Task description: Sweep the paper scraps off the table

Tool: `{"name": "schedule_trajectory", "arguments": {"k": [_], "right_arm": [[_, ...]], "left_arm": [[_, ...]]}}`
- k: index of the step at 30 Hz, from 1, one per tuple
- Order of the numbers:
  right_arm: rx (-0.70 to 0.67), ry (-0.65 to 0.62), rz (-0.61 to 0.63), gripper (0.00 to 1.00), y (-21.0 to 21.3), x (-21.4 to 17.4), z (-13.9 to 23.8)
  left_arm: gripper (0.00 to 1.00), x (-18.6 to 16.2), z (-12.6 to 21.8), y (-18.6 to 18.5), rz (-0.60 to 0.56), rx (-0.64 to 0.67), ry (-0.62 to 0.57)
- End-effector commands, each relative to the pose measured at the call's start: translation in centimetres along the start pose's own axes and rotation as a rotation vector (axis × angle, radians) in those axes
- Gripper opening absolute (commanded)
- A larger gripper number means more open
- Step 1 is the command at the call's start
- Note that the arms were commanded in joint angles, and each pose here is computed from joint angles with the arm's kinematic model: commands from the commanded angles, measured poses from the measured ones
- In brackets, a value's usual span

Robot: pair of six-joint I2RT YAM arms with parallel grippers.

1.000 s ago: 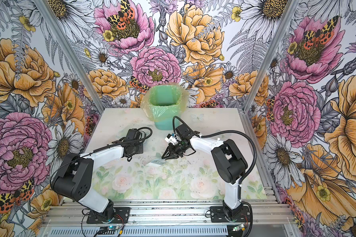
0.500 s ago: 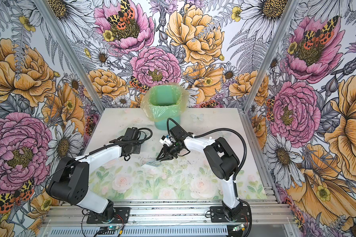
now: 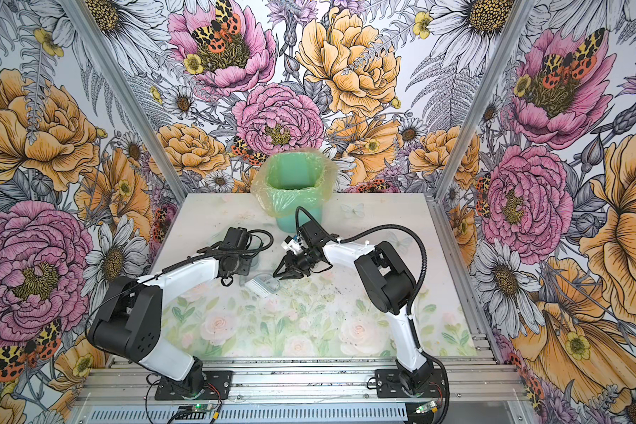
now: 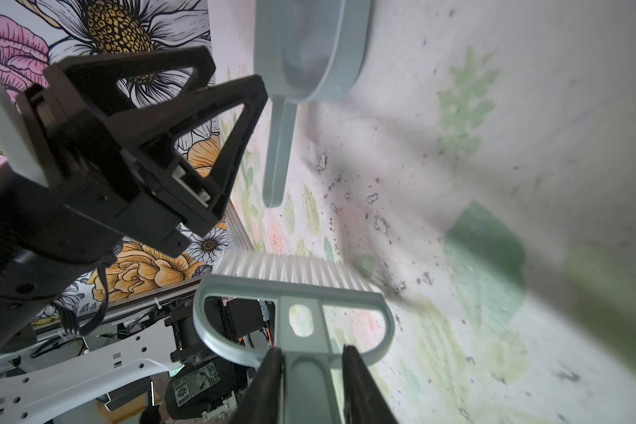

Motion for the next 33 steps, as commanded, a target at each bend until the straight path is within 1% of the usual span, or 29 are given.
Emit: {"name": "schedule_trajectory", "arguments": {"k": [1, 6, 9, 18, 21, 26, 30, 33], "right_arm": [[-0.012, -0.039, 0.009, 0.36, -0.6, 1.2, 0.1], [-0.010, -0.050, 0.010, 0.45, -0.6, 1.3, 0.6], [-0.016, -0.054, 0.001, 0.48, -1.0, 1.3, 0.8], [-0.053, -0.082, -0.011, 0.50, -2.1, 0.8, 2.4], [-0.105, -0.113, -0.033, 0.51, -3.5, 0.4, 3.7], [-0.234, -0.158, -0.051, 0.51, -5.5, -0.6, 6.8], [-0.322, -0.183, -0.031, 0.52, -5.9, -1.6, 9.3], [-0.407, -0.219, 0.010, 0.52, -5.8, -2.0, 11.6]], "left_arm": [[0.74, 0.8, 0.0, 0.6, 0.026, 0.032, -0.024], [0.81, 1.0, 0.4, 1.0, 0.046, 0.039, -0.039], [0.83, 1.1, 0.5, 1.0, 0.058, 0.036, -0.045], [0.94, 1.5, 1.0, 1.2, 0.099, 0.020, -0.071], [0.99, 1.8, 1.3, 1.2, 0.126, -0.009, -0.084], [0.99, 2.6, 2.4, 1.4, 0.176, -0.058, -0.131], [0.99, 3.2, 3.7, 2.2, 0.238, -0.076, -0.193], [0.98, 3.6, 4.8, 2.8, 0.283, -0.092, -0.259]]}}
Point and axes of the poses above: each gripper's point midway between its finger pads, its own z axis back along the fingers, its own y axis along the line the jaws close on, x = y × z, the point moved 3 cm from there along z, back along the fingers, and after that the axes turned 13 degrees about z, right-handed, at the moved point
